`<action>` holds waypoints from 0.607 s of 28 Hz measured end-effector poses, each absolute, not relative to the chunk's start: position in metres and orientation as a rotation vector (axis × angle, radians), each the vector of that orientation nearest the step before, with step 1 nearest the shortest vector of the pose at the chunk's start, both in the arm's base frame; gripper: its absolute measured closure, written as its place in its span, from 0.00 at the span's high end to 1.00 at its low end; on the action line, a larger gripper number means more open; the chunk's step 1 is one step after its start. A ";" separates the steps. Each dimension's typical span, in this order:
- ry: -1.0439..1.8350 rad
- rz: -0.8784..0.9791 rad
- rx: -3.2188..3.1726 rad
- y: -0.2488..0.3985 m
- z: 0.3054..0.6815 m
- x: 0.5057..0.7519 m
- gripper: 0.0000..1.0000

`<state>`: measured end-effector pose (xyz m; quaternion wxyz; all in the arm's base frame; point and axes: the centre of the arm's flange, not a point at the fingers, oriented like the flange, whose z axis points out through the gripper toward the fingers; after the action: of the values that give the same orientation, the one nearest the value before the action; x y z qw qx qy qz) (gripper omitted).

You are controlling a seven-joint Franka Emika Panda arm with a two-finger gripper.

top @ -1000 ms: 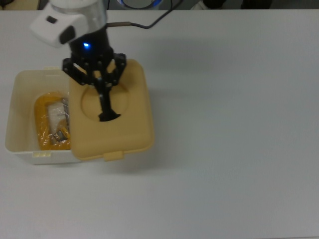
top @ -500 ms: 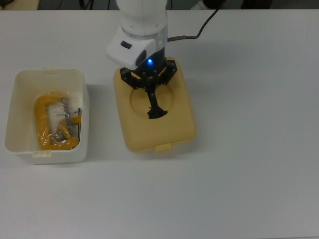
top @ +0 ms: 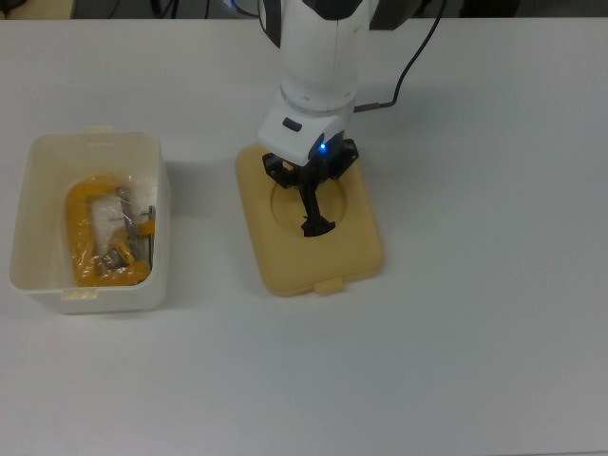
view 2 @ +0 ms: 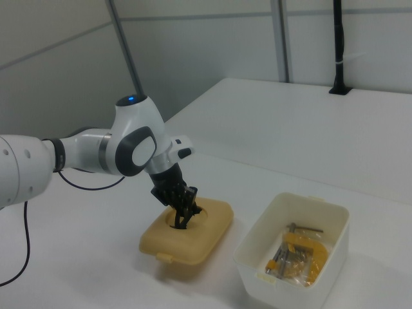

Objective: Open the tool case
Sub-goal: 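Carry the lid beside the box and lower it onto the table, then open the gripper to release the handle and raise it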

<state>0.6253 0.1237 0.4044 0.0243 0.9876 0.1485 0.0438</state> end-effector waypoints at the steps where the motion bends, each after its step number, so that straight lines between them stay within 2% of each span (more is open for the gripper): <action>1: 0.458 0.139 3.056 0.124 0.402 0.626 0.08; 15: 0.435 0.117 3.047 0.123 0.365 0.635 0.08; 17: 0.426 0.119 3.048 0.122 0.365 0.635 0.13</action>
<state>0.6355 0.1219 0.3652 0.0310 0.9891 0.1384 0.0387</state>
